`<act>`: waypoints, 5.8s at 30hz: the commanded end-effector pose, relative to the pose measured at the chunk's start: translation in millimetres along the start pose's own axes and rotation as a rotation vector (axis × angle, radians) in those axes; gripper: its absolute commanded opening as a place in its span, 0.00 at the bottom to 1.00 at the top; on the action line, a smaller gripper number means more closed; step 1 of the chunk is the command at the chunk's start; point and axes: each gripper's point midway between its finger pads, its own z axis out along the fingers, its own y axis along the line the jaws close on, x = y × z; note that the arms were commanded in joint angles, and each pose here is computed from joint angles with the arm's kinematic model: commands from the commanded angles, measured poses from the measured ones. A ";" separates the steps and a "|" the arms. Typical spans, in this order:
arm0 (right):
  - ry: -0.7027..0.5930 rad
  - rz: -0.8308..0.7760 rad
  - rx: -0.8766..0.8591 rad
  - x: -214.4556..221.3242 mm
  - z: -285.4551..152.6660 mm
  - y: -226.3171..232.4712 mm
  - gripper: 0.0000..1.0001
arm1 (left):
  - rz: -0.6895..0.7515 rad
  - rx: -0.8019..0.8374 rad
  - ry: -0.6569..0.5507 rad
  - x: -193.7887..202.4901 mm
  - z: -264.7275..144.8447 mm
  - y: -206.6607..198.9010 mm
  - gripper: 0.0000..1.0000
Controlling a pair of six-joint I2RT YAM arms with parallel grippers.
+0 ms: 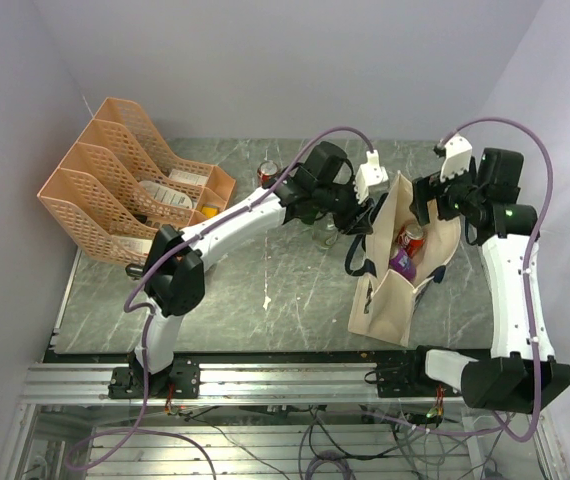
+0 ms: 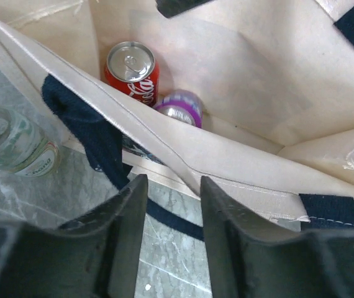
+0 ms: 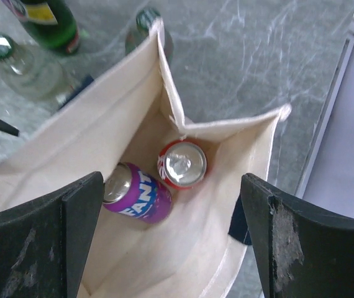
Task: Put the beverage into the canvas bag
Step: Place the drink in the canvas bag, then pick up the drink from the center of the board, then place the drink in the canvas bag.
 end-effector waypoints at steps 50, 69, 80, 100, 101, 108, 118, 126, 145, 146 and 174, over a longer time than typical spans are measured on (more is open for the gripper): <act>0.192 -0.107 -0.520 -14.7 157.5 184.9 0.60 | -0.167 -0.638 0.017 43.5 -255.5 102.0 0.85; 0.190 -0.120 -0.505 -17.5 163.2 182.3 0.29 | -0.183 -0.615 0.002 44.2 -247.6 105.1 0.84; 0.009 -0.195 -0.441 -82.4 106.2 162.1 0.00 | -0.156 -0.581 0.001 42.2 -240.6 105.9 0.82; -0.251 -0.234 -0.289 -179.1 -46.5 123.4 0.00 | -0.096 -0.401 0.015 31.5 -181.3 78.8 0.78; -0.265 -0.229 -0.270 -181.9 -54.2 120.0 0.00 | -0.090 -0.380 0.011 27.9 -174.9 75.1 0.78; -0.281 -0.183 -0.158 -169.5 -90.1 86.2 0.00 | -0.069 -0.244 -0.010 7.7 -132.2 47.5 0.79; -0.266 -0.114 -0.069 -140.1 -120.2 52.9 0.00 | -0.107 -0.062 -0.056 -14.4 -78.2 -2.7 0.82; -0.202 -0.063 -0.082 -106.4 -103.0 47.3 0.00 | -0.195 -0.058 -0.112 -29.7 -38.6 -6.5 0.80; -0.157 0.030 -0.071 -85.0 -68.2 11.3 0.00 | -0.207 0.020 -0.144 -39.3 19.9 -11.3 0.50; -0.155 0.027 -0.074 -85.7 -67.0 10.7 0.00 | -0.180 0.018 -0.133 -37.8 19.8 -12.6 0.47; -0.171 -0.005 -0.135 -62.0 -10.1 19.9 0.00 | -0.130 -0.016 -0.069 -30.7 -3.9 -6.6 0.07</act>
